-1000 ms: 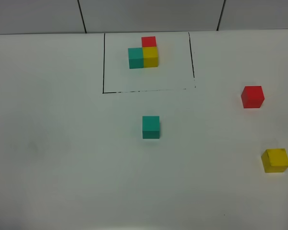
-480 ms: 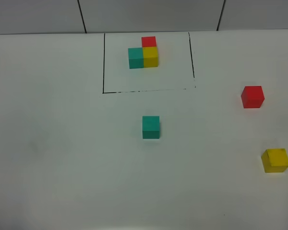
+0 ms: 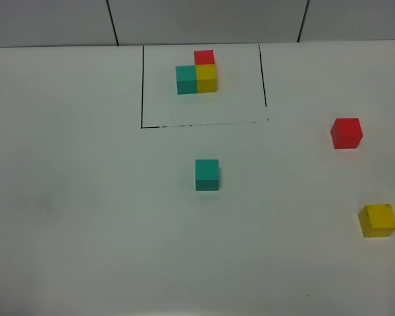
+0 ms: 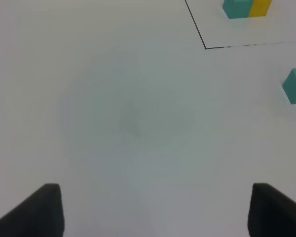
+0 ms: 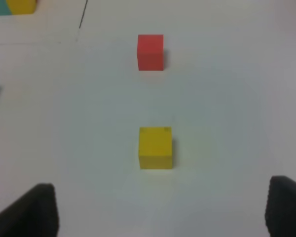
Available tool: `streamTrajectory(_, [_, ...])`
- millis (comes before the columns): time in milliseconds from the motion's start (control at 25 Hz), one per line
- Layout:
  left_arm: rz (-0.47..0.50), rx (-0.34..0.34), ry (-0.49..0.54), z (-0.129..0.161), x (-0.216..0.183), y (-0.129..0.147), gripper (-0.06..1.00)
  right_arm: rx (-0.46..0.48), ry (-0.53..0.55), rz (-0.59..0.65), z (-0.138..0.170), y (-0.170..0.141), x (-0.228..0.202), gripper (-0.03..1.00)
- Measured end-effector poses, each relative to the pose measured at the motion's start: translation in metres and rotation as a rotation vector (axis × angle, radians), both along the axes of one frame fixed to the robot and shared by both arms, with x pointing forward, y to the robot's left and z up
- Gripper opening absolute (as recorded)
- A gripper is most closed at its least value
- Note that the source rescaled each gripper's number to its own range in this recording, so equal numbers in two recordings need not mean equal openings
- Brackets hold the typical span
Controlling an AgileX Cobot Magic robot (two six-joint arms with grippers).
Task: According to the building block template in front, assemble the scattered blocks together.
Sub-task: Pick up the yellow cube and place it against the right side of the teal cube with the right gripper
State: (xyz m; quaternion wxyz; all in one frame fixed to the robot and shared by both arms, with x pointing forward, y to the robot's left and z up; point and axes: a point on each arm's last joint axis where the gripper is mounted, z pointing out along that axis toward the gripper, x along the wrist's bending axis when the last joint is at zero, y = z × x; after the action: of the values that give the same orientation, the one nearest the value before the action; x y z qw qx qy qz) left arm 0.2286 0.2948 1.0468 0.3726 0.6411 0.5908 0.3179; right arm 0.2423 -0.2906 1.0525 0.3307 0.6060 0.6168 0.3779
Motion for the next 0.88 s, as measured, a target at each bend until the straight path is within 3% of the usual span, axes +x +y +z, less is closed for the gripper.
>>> streamTrajectory(880, [0.000, 0.000, 0.000, 0.0000, 0.0000, 0.0000, 0.80, -0.007, -0.001, 0.022, 0.0002, 0.0014, 0.0001, 0.72])
